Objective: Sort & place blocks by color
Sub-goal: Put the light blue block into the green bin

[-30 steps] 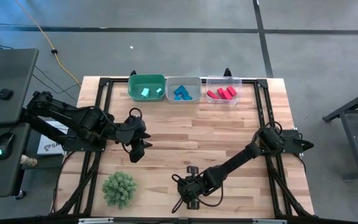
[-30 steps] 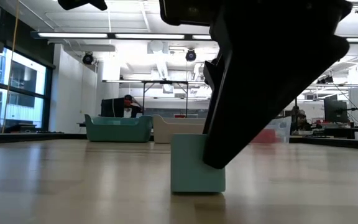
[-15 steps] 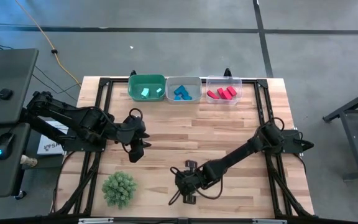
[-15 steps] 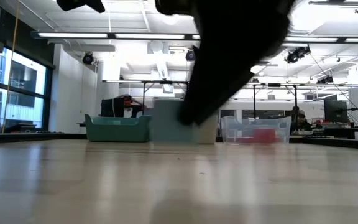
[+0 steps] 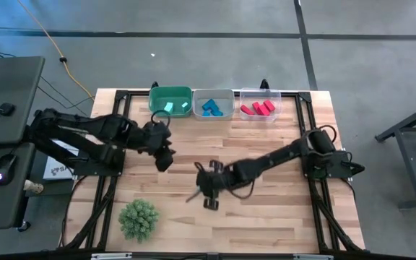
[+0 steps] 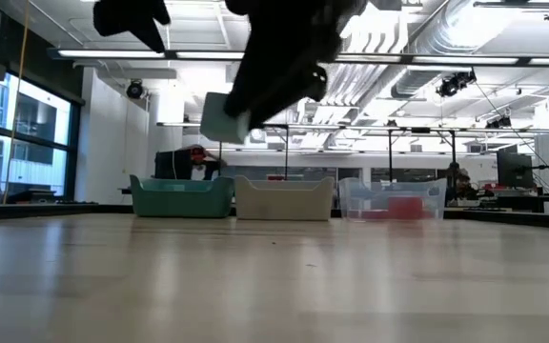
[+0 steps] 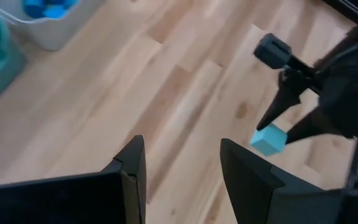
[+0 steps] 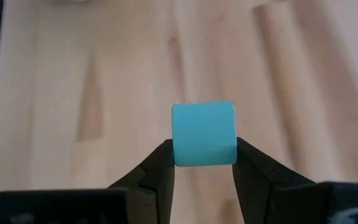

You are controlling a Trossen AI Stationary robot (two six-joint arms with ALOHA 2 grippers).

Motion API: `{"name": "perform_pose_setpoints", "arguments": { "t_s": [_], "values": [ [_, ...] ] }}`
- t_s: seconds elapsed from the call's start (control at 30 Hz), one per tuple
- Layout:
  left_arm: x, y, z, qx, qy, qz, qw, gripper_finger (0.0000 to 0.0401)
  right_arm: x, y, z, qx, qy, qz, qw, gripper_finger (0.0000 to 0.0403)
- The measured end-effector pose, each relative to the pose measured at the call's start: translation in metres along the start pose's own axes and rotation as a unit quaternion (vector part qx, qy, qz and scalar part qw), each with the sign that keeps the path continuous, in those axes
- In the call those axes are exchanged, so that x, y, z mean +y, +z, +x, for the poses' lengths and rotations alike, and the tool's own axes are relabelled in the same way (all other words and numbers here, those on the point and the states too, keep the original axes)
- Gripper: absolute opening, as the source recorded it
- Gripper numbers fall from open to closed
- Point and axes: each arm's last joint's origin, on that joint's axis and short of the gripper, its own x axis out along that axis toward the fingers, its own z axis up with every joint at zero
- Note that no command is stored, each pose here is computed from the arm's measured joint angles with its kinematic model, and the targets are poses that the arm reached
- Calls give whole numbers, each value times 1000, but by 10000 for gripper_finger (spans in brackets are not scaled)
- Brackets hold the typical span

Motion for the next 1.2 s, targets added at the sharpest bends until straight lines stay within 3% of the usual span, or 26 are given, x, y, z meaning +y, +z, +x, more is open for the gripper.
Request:
{"name": "perform_pose_setpoints", "arguments": {
  "t_s": [0.27, 0.6, 0.97, 1.2],
  "values": [
    [40, 26, 8, -16, 56, -43, 997, 129, -52, 28, -19, -35, -29, 8, 999, 111],
    [97, 50, 9, -18, 71, -80, 994, 129, -112, 50, -38, -74, -65, 36, 994, 112],
    [149, 66, 13, -19, 28, -154, 987, 129, -153, 69, -46, -149, -94, 55, 983, 112],
    [163, 74, 21, -19, -29, -193, 981, 129, -175, 74, -50, -168, -156, 43, 972, 112]
  ]
}}
